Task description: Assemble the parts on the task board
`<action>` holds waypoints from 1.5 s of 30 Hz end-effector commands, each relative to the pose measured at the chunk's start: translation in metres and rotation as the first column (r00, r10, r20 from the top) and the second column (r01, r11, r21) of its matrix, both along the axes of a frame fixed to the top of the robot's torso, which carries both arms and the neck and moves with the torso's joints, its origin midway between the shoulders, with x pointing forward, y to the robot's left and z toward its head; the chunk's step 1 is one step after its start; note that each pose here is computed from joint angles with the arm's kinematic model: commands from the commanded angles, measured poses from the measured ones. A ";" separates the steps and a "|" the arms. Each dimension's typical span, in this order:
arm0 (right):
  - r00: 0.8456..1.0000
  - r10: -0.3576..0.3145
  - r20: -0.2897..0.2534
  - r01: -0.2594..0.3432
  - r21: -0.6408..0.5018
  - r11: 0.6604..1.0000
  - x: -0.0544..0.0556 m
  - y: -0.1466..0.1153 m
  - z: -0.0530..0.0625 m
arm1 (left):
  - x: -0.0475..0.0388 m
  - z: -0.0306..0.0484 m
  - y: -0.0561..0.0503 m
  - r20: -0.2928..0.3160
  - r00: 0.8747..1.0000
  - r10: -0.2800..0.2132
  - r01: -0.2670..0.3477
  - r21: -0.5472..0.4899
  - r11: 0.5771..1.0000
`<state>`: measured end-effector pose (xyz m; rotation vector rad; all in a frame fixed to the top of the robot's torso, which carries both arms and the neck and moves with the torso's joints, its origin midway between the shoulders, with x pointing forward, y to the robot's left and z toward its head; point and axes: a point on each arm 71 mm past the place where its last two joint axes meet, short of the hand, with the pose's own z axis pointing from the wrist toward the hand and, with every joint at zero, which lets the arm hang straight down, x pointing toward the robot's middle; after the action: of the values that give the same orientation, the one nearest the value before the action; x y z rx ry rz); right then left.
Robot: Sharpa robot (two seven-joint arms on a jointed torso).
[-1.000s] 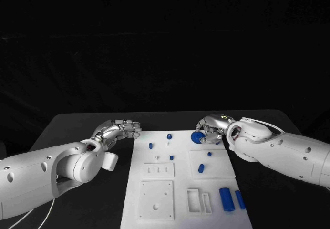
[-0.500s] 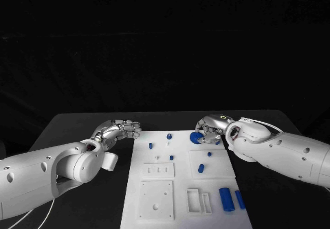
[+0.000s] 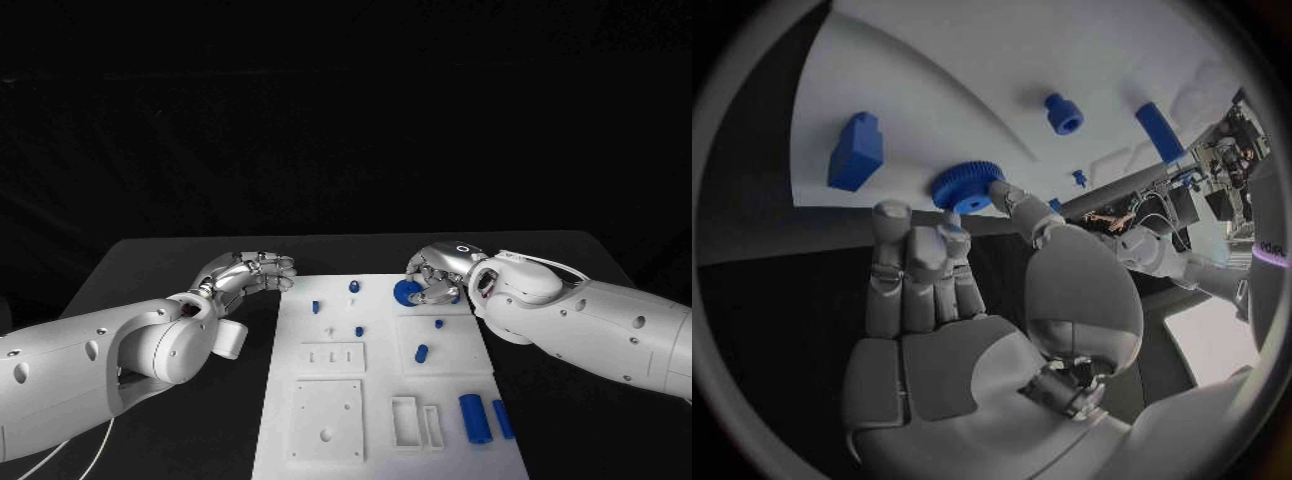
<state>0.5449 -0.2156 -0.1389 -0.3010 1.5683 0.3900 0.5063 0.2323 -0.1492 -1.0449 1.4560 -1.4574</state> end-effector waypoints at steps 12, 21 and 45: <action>0.983 0.049 0.176 -0.058 0.044 0.997 -0.023 0.026 0.014 | 0.0009 0.0012 -0.002 0.010 1.000 -0.008 0.009 -0.004 1.000; 0.963 0.115 0.245 -0.129 0.041 0.991 -0.035 0.053 0.020 | 0.0008 0.0012 -0.002 0.011 1.000 -0.008 0.008 -0.004 1.000; 0.960 0.192 0.205 -0.196 -0.004 0.981 -0.032 0.109 -0.007 | 0.0000 0.0014 -0.005 0.009 1.000 -0.015 0.015 -0.006 1.000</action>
<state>0.5131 -0.1095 -0.1453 -0.4515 1.3400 0.5180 0.5068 0.2298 -0.1493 -1.0426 1.4581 -1.4606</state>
